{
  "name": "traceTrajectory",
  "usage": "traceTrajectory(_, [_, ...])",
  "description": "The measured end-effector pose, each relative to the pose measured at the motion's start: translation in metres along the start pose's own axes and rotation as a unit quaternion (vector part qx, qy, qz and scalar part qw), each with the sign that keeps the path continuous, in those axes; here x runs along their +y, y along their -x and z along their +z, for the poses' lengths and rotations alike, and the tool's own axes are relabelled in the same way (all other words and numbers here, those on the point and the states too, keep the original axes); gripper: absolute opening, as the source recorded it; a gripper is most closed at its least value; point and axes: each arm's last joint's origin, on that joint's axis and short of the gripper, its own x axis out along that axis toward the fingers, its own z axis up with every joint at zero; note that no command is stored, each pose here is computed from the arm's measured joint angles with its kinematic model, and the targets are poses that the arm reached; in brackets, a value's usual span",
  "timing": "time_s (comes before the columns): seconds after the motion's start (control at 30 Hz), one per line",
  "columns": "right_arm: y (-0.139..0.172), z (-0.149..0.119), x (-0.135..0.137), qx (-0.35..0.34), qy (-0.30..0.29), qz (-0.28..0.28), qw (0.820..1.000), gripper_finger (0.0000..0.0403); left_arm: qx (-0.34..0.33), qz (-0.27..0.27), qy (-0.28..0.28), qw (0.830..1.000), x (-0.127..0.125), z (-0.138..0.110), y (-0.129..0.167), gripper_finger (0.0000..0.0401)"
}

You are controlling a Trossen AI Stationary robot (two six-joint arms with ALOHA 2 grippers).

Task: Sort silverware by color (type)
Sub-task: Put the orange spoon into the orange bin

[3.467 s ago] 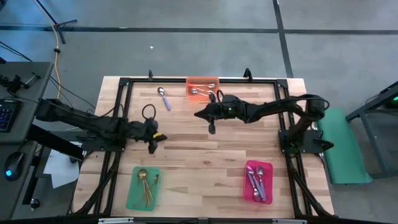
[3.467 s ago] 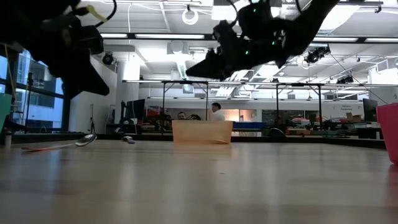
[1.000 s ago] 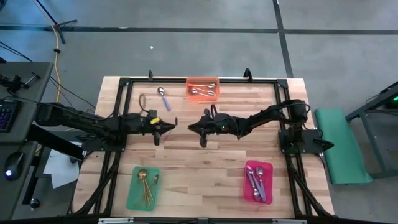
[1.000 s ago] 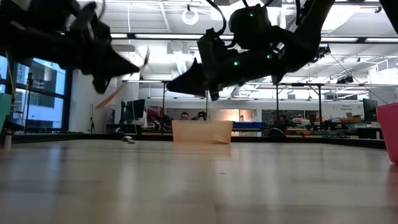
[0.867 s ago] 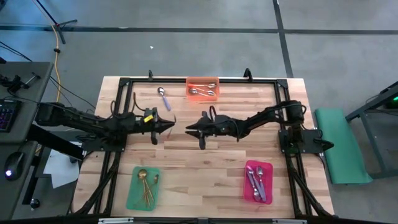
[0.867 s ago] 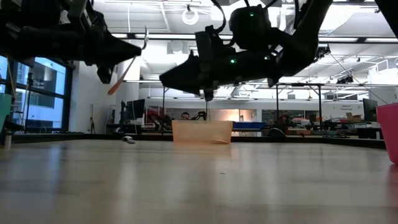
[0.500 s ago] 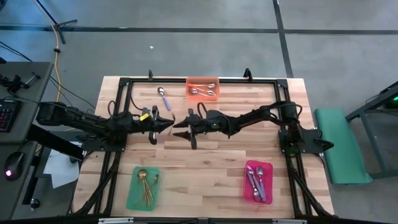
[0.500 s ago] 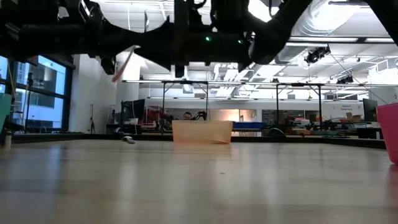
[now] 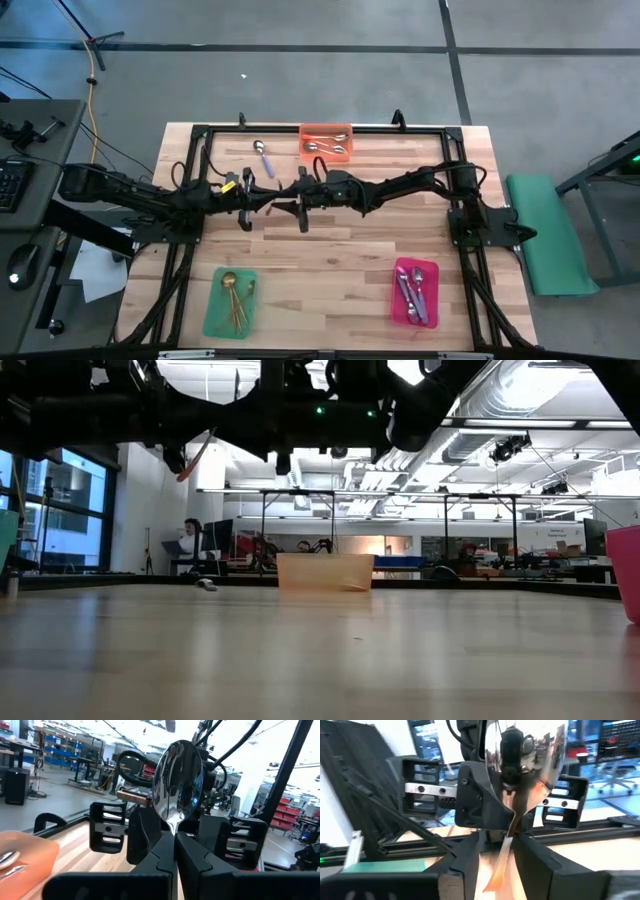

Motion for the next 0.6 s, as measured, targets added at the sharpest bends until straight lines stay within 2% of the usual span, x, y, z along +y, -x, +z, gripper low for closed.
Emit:
traceTrajectory(0.2, [-0.0003,0.0003,-0.0009,0.000,0.023,-0.015,1.000,0.0101,-0.004,0.001,-0.003,1.000,0.0000,0.0007,0.0000,0.0000])
traceTrajectory(0.43, [-0.0005,-0.0014,0.0000,0.009,0.047,-0.013,0.999,0.0009,-0.005,-0.001,-0.006,1.000,-0.0002,0.0009,0.0000,0.0000])
traceTrajectory(0.6, [-0.0003,-0.0013,-0.0016,0.008,0.046,-0.024,0.999,0.0016,-0.004,-0.005,-0.005,1.000,-0.0004,0.0009,0.0000,0.0002])
